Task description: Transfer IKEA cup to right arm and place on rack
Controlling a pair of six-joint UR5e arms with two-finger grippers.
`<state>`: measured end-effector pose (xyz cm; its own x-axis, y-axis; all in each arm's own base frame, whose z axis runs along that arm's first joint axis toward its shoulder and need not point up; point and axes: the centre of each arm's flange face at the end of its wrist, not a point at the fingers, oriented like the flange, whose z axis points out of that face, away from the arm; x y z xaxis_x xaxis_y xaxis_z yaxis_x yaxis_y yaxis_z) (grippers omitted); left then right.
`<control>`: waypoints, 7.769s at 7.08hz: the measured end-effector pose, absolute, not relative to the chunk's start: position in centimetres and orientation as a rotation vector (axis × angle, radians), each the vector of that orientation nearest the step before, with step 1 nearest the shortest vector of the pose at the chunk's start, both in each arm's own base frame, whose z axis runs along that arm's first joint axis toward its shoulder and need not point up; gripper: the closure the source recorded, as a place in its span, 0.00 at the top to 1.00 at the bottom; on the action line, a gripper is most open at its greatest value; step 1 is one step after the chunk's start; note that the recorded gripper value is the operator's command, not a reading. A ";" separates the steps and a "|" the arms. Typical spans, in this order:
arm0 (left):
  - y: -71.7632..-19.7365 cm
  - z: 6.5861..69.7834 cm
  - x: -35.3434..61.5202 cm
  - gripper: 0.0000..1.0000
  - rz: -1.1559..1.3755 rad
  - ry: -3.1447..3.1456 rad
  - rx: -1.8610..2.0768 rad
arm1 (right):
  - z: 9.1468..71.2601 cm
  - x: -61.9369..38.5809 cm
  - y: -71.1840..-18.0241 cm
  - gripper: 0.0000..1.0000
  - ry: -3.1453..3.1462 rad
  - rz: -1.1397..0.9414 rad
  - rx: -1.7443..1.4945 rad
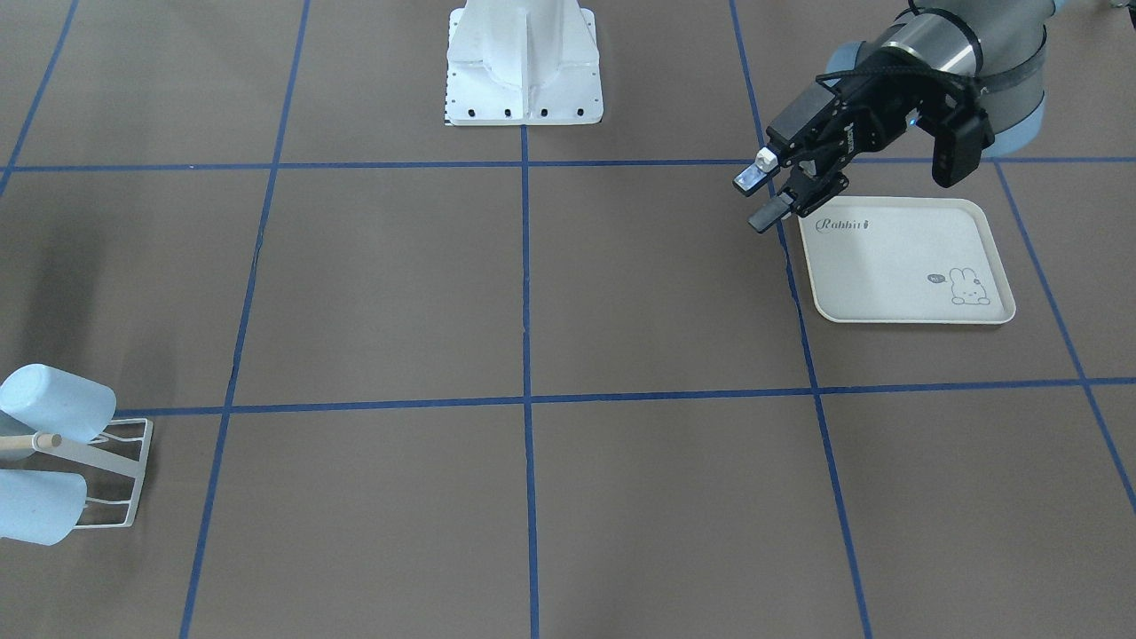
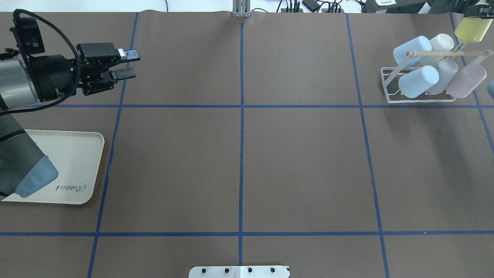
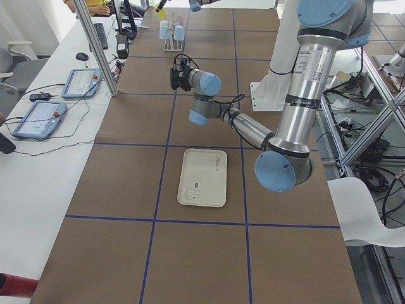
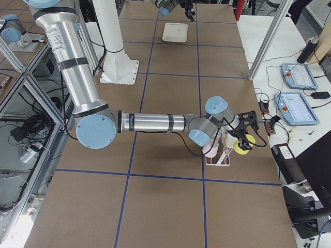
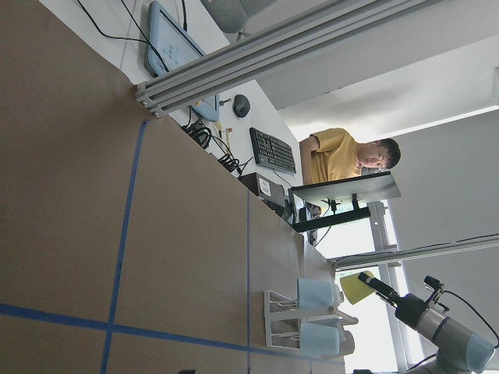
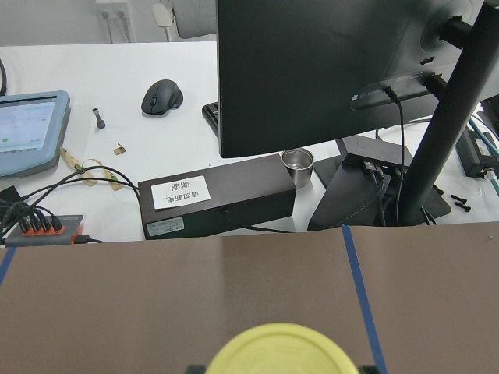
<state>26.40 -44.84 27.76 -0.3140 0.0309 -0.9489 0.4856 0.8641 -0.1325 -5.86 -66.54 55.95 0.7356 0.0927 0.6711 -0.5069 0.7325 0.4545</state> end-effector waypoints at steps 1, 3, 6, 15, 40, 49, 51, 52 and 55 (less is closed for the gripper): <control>-44.8 27.7 26.4 0.73 -0.476 1.849 0.388 | 56.1 -6.0 -66.3 0.00 -0.670 0.356 0.673; -44.8 27.6 26.3 0.73 -0.478 1.852 0.389 | 56.0 -6.2 -66.1 0.00 -0.672 0.352 0.673; -44.8 27.5 26.2 0.73 -0.479 1.855 0.386 | 56.2 -6.6 -65.9 0.00 -0.674 0.347 0.668; -44.4 26.8 25.9 0.73 -0.473 1.871 0.388 | 57.4 -7.7 -65.4 1.00 -0.669 0.334 0.647; -48.9 57.0 -3.9 1.00 0.115 0.749 0.297 | 61.1 2.8 -46.2 1.00 -0.723 -0.078 -0.042; -49.1 54.9 -3.7 1.00 0.106 0.766 0.323 | 59.7 4.0 -45.0 1.00 -0.741 -0.054 -0.013; -49.0 54.5 -3.5 1.00 0.115 0.806 0.320 | 59.9 3.9 -45.1 1.00 -0.757 -0.052 -0.017; -48.9 54.3 -3.4 1.00 0.118 0.812 0.322 | 59.7 3.9 -45.2 1.00 -0.762 -0.055 -0.013; -48.8 53.7 -3.4 1.00 0.124 0.816 0.333 | 59.9 3.9 -45.1 1.00 -0.764 -0.050 -0.019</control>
<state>-3.38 -48.84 53.71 0.6812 0.2350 -0.6933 0.0193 0.9410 0.3379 3.86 -45.15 59.90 0.7206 -0.0387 0.6923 0.0525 0.9986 0.0011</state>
